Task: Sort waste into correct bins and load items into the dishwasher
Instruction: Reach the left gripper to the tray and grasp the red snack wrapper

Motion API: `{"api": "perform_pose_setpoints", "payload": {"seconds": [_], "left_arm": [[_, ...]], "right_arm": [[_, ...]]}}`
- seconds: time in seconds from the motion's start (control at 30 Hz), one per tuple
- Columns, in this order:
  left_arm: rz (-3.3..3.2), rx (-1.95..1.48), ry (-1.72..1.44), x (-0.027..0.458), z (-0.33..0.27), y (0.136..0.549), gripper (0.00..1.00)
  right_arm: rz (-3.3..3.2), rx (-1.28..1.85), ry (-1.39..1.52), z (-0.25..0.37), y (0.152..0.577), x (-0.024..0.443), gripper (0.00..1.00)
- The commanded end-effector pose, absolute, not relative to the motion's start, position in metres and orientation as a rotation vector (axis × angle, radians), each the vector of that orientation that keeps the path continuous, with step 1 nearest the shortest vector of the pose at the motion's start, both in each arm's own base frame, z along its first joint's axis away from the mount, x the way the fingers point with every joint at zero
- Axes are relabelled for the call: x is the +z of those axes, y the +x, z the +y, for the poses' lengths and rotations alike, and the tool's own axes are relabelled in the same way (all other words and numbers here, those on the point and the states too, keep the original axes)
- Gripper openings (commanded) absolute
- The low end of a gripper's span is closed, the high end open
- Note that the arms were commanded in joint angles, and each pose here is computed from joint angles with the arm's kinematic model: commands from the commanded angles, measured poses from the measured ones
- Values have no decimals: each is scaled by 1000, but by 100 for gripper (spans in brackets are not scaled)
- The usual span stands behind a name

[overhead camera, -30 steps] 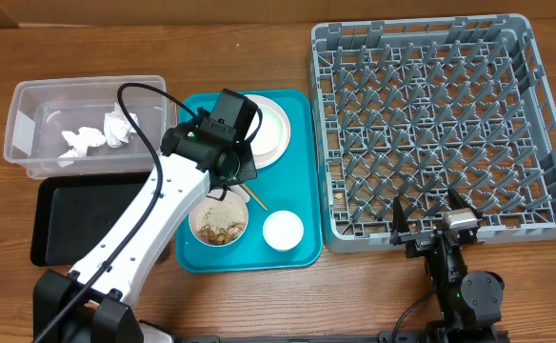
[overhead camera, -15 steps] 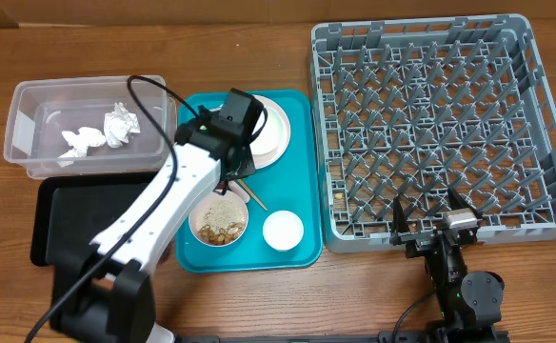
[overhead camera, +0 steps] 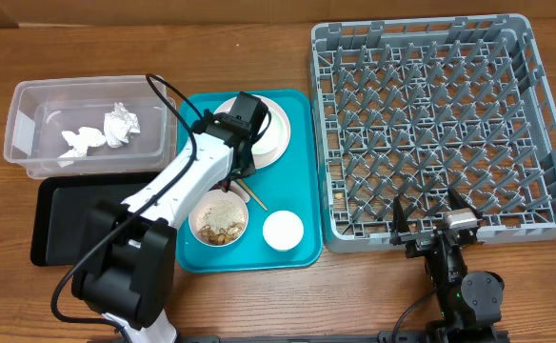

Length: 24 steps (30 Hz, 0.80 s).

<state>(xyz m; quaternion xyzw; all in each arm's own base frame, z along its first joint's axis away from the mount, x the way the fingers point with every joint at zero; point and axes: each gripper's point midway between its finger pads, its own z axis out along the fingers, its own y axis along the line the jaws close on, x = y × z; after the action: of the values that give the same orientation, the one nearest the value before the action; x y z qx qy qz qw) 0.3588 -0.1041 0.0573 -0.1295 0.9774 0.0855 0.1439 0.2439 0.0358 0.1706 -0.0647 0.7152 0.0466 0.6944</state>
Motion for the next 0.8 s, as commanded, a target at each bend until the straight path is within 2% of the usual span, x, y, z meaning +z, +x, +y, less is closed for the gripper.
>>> {"api": "perform_pose_setpoints", "payload": {"seconds": [0.0, 0.23, 0.5, 0.57, 0.77], "left_arm": [[2815, 293, -403, 50, -96, 358, 42], [2811, 285, -449, 49, -97, 358, 35], [2825, 300, -447, 41, -96, 357, 33], [2825, 299, -448, 41, -97, 358, 27], [2827, 292, -448, 39, -98, 358, 20]], "right_arm": [[1591, 98, -144, 35, 244, 169, 100], [1591, 98, -144, 35, 244, 169, 100], [1591, 98, -144, 35, 244, 169, 100], [1591, 98, -144, 35, 244, 169, 100], [1591, 97, -143, 35, 244, 169, 100]]}}
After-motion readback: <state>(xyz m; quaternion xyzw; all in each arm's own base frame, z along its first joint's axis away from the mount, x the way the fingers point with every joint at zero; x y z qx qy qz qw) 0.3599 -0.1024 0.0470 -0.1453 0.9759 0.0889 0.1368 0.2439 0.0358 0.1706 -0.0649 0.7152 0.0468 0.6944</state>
